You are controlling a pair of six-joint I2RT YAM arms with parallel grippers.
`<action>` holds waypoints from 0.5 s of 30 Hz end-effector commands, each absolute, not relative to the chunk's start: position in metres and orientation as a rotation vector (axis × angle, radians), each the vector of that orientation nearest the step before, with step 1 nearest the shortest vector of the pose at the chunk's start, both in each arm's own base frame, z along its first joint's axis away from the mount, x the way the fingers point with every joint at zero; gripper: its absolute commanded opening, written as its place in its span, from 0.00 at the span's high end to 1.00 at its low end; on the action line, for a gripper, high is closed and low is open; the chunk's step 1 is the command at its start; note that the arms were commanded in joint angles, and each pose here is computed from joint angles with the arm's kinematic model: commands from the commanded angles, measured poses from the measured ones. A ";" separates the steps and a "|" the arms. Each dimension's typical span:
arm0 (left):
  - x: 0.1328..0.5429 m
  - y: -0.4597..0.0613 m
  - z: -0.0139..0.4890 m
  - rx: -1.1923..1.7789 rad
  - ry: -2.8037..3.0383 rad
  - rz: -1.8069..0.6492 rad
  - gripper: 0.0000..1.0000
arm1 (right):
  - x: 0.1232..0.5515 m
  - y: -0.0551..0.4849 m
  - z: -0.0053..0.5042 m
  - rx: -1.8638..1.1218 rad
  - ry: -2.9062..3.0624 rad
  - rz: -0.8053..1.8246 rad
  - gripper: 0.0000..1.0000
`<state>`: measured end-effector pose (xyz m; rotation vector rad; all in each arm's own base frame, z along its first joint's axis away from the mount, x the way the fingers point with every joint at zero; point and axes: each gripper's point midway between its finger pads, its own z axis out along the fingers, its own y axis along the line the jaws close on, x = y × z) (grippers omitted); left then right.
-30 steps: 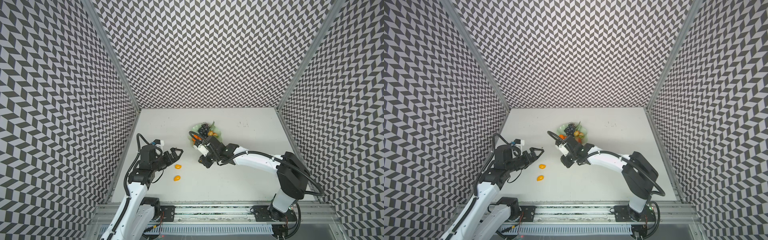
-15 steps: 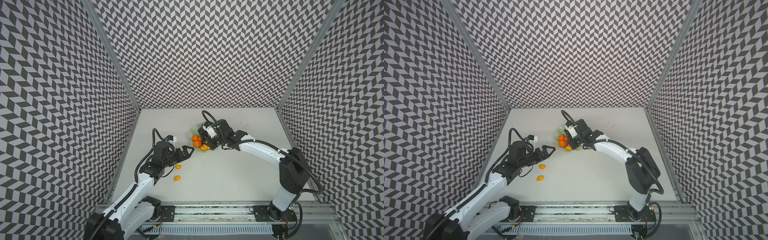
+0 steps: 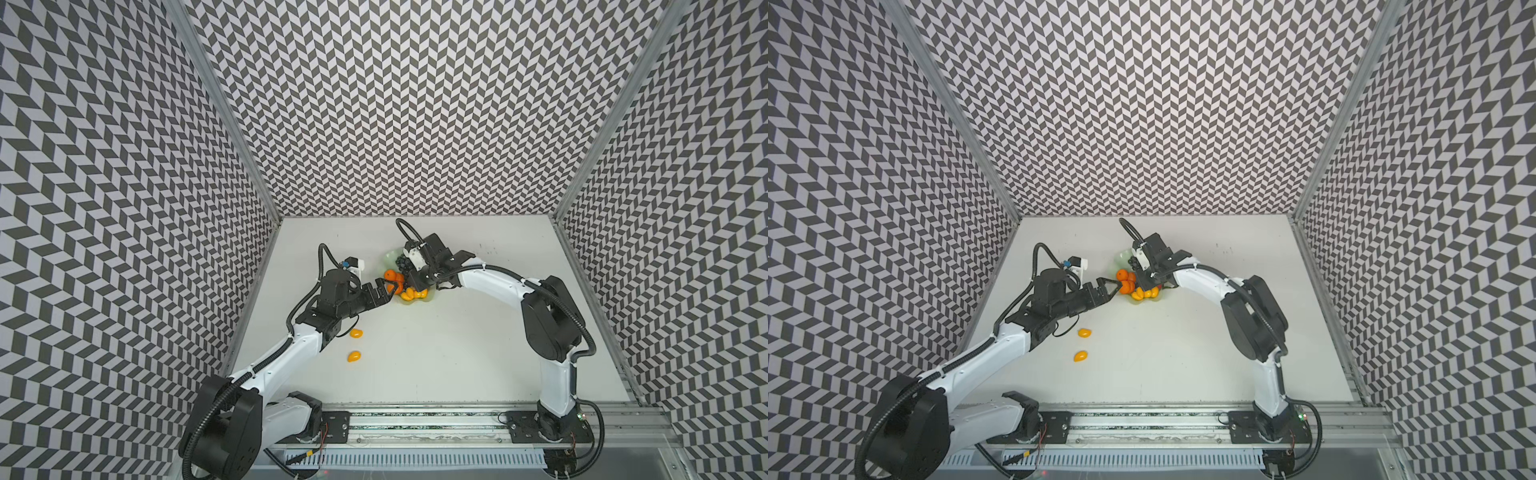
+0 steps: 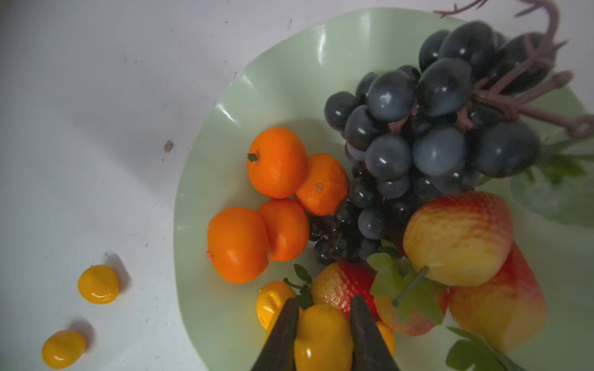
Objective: Arrange fruit in a fruit bowl
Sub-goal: Place the fruit in the fruit bowl.
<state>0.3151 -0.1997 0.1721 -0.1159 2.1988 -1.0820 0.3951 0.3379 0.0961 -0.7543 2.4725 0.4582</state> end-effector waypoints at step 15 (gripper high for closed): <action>0.316 -0.217 0.175 -0.058 2.190 -1.108 0.00 | 0.404 0.334 0.086 -0.751 2.491 0.380 0.71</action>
